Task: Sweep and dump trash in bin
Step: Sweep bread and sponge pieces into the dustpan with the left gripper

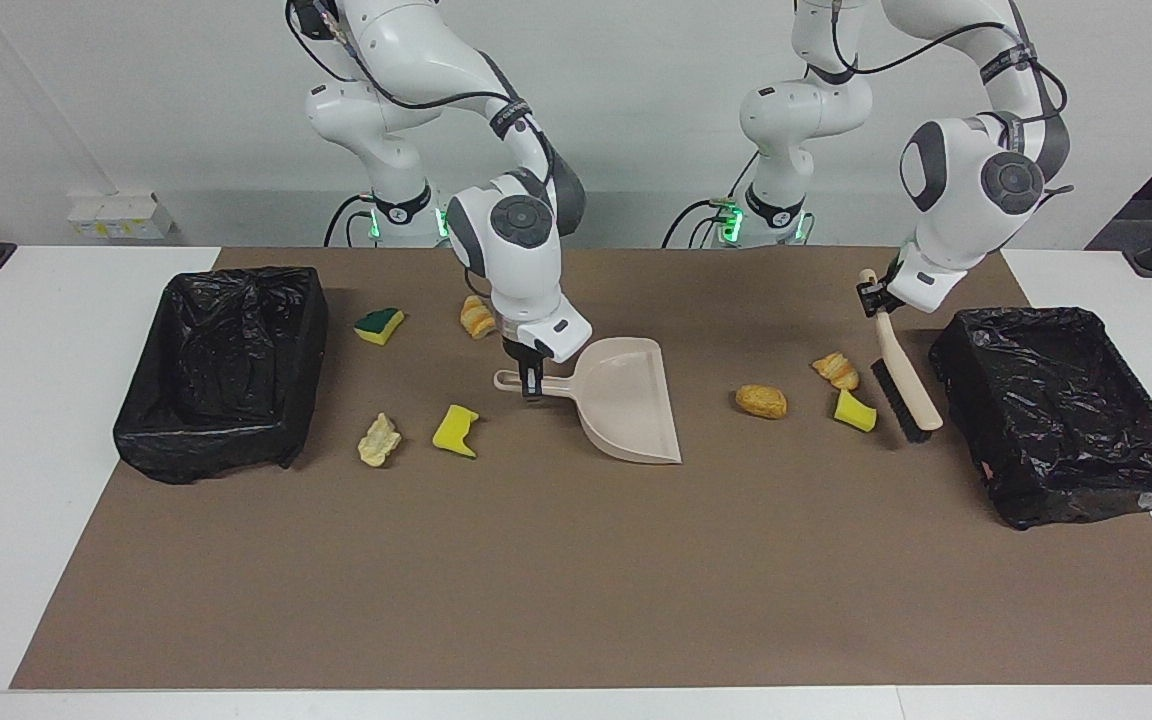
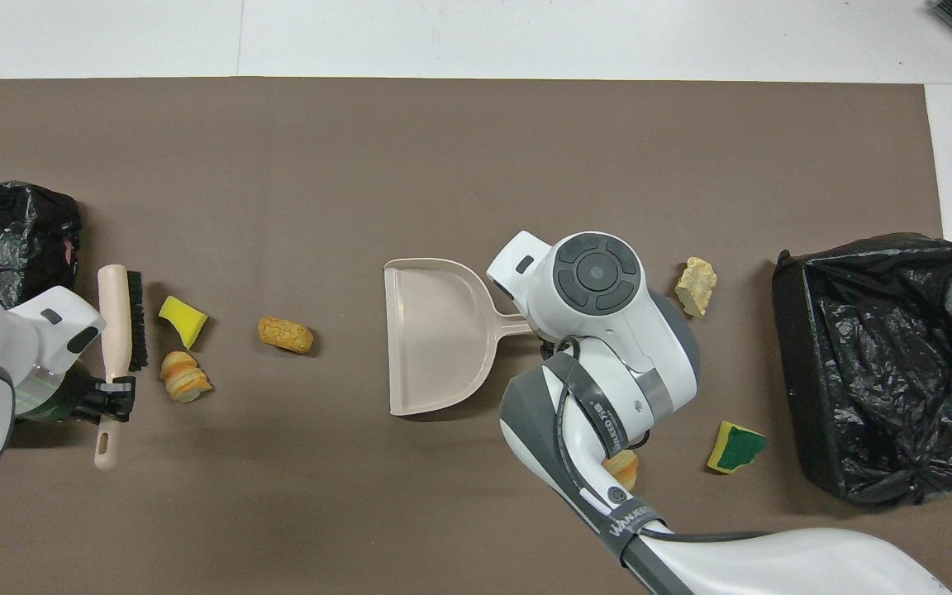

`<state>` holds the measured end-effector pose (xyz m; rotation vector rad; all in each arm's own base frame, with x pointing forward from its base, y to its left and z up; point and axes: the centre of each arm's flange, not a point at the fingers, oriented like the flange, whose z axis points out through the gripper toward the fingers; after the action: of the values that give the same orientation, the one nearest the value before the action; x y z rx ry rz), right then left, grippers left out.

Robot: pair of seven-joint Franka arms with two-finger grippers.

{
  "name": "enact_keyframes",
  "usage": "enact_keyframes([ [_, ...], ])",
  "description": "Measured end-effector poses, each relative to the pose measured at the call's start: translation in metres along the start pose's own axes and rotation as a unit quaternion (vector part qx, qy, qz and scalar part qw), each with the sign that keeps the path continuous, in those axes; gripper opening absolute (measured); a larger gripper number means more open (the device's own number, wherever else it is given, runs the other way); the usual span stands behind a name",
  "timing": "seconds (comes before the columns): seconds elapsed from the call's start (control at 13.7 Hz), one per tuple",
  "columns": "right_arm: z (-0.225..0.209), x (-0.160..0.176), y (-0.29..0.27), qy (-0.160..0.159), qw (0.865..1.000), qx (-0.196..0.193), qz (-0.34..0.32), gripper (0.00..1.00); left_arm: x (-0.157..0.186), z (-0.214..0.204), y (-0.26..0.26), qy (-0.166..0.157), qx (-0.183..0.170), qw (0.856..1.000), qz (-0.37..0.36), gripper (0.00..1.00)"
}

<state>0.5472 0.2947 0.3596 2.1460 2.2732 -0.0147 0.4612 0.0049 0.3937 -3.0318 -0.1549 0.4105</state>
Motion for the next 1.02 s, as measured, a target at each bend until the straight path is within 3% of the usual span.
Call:
enact_keyframes([
  [0.22,0.0,0.0,0.0,0.0,1.0,0.0,0.0,0.33,-0.004,0.02,0.018,0.003,0.003,1.0,0.014,0.27],
  [0.44,0.0,0.0,0.0,0.0,1.0,0.0,0.001,0.33,-0.011,0.022,0.053,0.001,-0.018,0.999,0.033,0.27],
  [1.02,0.0,0.001,0.0,0.0,1.0,0.0,0.002,0.33,-0.076,0.02,0.222,-0.012,-0.087,0.993,0.082,0.27],
])
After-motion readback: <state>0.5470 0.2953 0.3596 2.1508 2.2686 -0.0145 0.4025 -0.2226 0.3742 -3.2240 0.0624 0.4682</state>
